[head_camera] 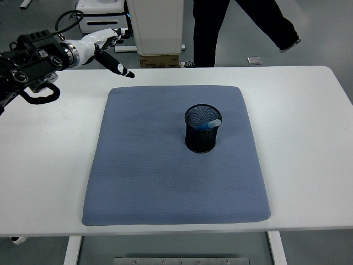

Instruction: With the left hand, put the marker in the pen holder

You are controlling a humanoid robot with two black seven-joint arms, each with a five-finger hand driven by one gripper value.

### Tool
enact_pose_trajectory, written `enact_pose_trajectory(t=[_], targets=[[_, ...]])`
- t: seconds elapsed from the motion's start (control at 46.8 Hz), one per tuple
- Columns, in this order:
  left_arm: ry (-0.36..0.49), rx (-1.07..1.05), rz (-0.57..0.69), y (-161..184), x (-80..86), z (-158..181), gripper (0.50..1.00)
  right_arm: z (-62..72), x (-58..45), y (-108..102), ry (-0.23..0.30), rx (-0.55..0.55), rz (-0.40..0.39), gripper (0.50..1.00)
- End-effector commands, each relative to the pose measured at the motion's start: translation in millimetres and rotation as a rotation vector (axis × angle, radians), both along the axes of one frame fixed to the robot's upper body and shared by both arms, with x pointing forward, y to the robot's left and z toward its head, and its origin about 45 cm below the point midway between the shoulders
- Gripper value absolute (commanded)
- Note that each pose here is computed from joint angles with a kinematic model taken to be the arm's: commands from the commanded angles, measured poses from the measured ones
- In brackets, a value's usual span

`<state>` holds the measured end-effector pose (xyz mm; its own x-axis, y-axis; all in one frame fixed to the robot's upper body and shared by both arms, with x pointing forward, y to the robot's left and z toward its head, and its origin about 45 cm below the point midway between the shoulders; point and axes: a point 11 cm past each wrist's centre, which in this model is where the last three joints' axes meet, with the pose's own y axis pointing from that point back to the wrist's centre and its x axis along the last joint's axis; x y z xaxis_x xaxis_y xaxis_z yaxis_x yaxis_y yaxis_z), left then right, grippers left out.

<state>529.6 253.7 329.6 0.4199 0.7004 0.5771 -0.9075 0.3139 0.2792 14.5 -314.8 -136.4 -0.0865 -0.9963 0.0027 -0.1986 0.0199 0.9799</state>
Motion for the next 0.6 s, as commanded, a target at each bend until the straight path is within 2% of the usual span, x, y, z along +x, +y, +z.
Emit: enact_pose_trajectory(t=[0.0, 0.107, 0.214, 0.321, 0.449, 0.577], targets=[[-0.013, -0.169, 0.122, 23, 0.0, -9, 1.0, 0.0, 0.1, 0, 0.0, 0.0, 0.0, 1.0], [-0.024, -0.377, 0.311, 59, -4.8, -28, 1.0, 0.0, 0.1, 0, 0.0, 0.0, 0.0, 1.0], [-0.019, -0.476, 0.418, 106, -17.6, -41, 1.0, 0.0, 0.1, 0, 0.0, 0.0, 0.0, 1.0], [0.017, -0.533, 0.44, 129, -30.0, -56, 1.0, 0.0, 0.1, 0, 0.0, 0.0, 0.0, 1.0], [0.014, -0.612, 0.485, 160, -41.7, -57, 1.0, 0.0, 0.2, 1, 0.0, 0.002, 0.0, 1.0], [0.035, -0.734, 0.492, 169, -50.1, -65, 1.0, 0.0, 0.1, 0, 0.0, 0.0, 0.0, 1.0]])
